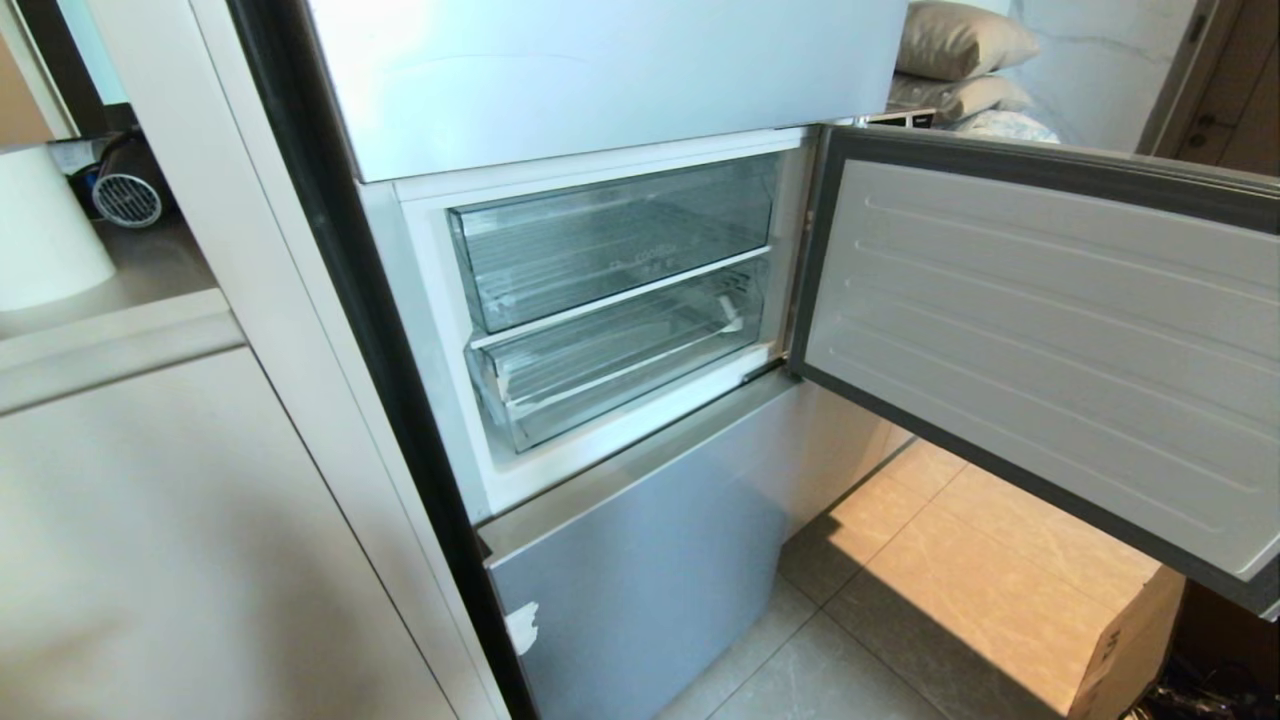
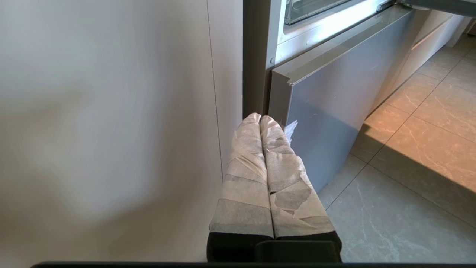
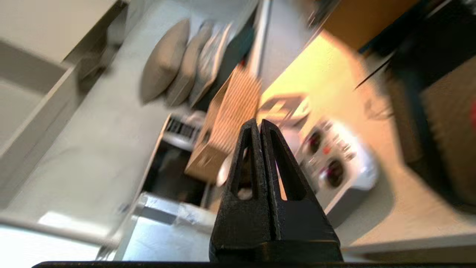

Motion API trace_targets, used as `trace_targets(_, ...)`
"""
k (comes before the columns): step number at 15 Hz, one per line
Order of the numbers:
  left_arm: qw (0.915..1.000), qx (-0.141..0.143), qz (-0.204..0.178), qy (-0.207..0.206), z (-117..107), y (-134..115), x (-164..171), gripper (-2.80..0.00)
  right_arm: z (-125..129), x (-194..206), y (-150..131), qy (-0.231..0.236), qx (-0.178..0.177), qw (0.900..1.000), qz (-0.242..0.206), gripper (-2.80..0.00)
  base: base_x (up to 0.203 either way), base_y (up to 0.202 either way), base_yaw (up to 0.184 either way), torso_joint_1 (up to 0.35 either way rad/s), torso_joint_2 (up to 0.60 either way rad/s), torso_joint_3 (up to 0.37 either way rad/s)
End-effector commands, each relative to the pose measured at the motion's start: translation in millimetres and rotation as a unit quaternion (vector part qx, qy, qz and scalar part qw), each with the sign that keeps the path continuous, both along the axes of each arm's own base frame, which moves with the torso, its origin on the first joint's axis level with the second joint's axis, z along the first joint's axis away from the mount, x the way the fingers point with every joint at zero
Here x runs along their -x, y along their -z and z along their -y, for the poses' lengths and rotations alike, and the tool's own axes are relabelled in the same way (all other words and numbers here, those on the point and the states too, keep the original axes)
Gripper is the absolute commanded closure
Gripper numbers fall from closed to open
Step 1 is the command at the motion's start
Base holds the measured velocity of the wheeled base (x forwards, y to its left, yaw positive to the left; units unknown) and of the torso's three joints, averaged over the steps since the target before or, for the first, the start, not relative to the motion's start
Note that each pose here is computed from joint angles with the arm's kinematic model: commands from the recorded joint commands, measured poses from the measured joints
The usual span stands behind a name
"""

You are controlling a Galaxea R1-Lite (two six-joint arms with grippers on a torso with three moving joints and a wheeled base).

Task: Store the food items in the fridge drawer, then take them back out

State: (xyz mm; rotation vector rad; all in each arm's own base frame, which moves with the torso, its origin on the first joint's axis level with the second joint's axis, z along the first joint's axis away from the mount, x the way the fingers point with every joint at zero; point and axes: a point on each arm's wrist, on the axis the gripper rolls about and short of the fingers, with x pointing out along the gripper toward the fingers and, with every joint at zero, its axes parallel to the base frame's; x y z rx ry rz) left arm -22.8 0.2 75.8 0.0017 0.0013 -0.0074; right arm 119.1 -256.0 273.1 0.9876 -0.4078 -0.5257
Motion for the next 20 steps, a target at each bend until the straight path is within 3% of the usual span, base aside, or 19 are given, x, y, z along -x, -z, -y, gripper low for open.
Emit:
trace_targets(1,1.0000,0.000,-0.001,0.000,0.0,0.0,-0.1,0.00,17.3,-10.8,8.0,-0.073,-0.034,0.997,0.006,0.00,0.000,0.000,0.000,0.000,0.00,0.000)
trace_targets(2,1.0000,0.000,-0.001,0.000,0.0,0.0,-0.1,0.00,19.9,-13.5,5.8,-0.116,-0.053,0.992,0.017,0.00,0.000,0.000,0.000,0.000,0.00,0.000)
trace_targets(4,1.0000,0.000,-0.001,0.000,0.0,0.0,-0.1,0.00,23.1,-16.2,2.1,-0.154,-0.070,0.985,0.027,0.00,0.000,0.000,0.000,0.000,0.00,0.000)
trace_targets(6,1.0000,0.000,-0.001,0.000,0.0,0.0,-0.1,0.00,24.2,-18.8,-2.6,-0.228,-0.081,0.970,0.024,0.00,0.000,0.000,0.000,0.000,0.00,0.000)
trace_targets(9,1.0000,0.000,-0.001,0.000,0.0,0.0,-0.1,0.00,12.2,-14.3,-6.3,-0.246,-0.118,0.962,0.015,0.00,0.000,0.000,0.000,0.000,0.00,0.000)
trace_targets(12,1.0000,0.000,-0.001,0.000,0.0,0.0,-0.1,0.00,-6.6,-7.0,-11.5,-0.267,-0.133,0.954,0.009,0.00,0.000,0.000,0.000,0.000,0.00,0.000)
trace_targets(16,1.0000,0.000,-0.001,0.000,0.0,0.0,-0.1,0.00,-57.6,15.9,-35.0,-0.263,-0.079,0.962,0.016,0.00,0.000,0.000,0.000,0.000,0.00,0.000)
trace_targets(18,1.0000,0.000,-0.001,0.000,0.0,0.0,-0.1,0.00,-55.0,28.6,-43.0,-0.191,-0.034,0.980,0.034,0.00,0.000,0.000,0.000,0.000,0.00,0.000)
trace_targets(20,1.0000,0.000,-0.001,0.000,0.0,0.0,-0.1,0.00,-35.9,26.7,-35.3,-0.136,-0.024,0.989,0.047,0.00,0.000,0.000,0.000,0.000,0.00,0.000)
